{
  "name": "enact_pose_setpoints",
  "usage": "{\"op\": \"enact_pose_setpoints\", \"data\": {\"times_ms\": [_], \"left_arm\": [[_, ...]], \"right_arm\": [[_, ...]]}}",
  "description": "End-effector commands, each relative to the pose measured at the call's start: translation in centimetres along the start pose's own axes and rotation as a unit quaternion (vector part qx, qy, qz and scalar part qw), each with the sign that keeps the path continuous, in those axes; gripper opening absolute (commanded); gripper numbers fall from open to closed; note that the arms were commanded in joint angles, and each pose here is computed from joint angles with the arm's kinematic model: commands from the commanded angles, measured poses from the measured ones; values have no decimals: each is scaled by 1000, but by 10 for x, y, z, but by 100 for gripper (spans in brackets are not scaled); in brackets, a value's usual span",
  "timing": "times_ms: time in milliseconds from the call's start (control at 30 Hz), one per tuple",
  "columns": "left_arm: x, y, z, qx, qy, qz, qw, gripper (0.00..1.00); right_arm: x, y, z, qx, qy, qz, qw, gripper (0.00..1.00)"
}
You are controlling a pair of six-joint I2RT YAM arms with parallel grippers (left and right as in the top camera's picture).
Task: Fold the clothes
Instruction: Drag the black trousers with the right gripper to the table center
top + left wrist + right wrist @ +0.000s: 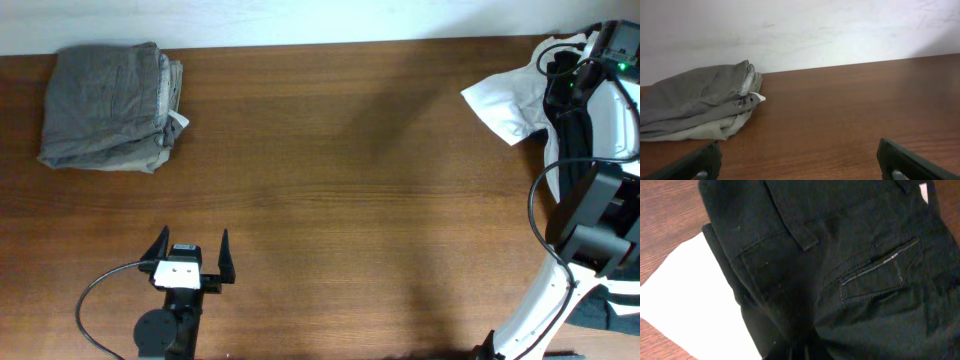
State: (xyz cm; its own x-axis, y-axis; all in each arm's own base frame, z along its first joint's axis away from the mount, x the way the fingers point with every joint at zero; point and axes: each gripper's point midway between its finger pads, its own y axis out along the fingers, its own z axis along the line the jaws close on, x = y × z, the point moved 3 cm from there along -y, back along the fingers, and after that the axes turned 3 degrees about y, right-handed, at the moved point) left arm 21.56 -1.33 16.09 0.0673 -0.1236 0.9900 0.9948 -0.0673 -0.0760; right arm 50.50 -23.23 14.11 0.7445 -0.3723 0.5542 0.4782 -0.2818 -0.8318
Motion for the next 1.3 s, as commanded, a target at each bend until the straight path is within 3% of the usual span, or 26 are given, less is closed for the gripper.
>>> {"op": "enact_pose_setpoints", "data": {"times_ms": [0,167,367,500,667,733,833,1033,1167,1267], "left_arm": [[-2,0,0,3,8,1,1000,99],[-2,0,0,3,8,1,1000,99],[-2,0,0,3,8,1,1000,99],[-2,0,0,3,8,1,1000,99],[-2,0,0,3,8,1,1000,99],[-2,0,0,3,8,1,1000,99],[-2,0,0,3,8,1,1000,99],[-2,0,0,3,8,1,1000,99],[-2,0,0,3,8,1,1000,99],[-2,0,0,3,8,1,1000,99]], "right_arm": [[30,-53,13,29,23,-54,998,4],[34,-78,24,66,19,-63,996,4],[48,-141,39,81,14,-112,990,4],[34,-150,75,104,-10,-92,990,4],[13,-163,157,170,-62,-76,981,4],[-15,-171,217,205,-97,-54,972,4],[-48,-178,266,233,-137,-31,962,4],[-169,-210,392,322,-236,54,915,4],[-238,-238,437,344,-254,99,899,4],[-281,-274,466,383,-297,97,869,4]]}}
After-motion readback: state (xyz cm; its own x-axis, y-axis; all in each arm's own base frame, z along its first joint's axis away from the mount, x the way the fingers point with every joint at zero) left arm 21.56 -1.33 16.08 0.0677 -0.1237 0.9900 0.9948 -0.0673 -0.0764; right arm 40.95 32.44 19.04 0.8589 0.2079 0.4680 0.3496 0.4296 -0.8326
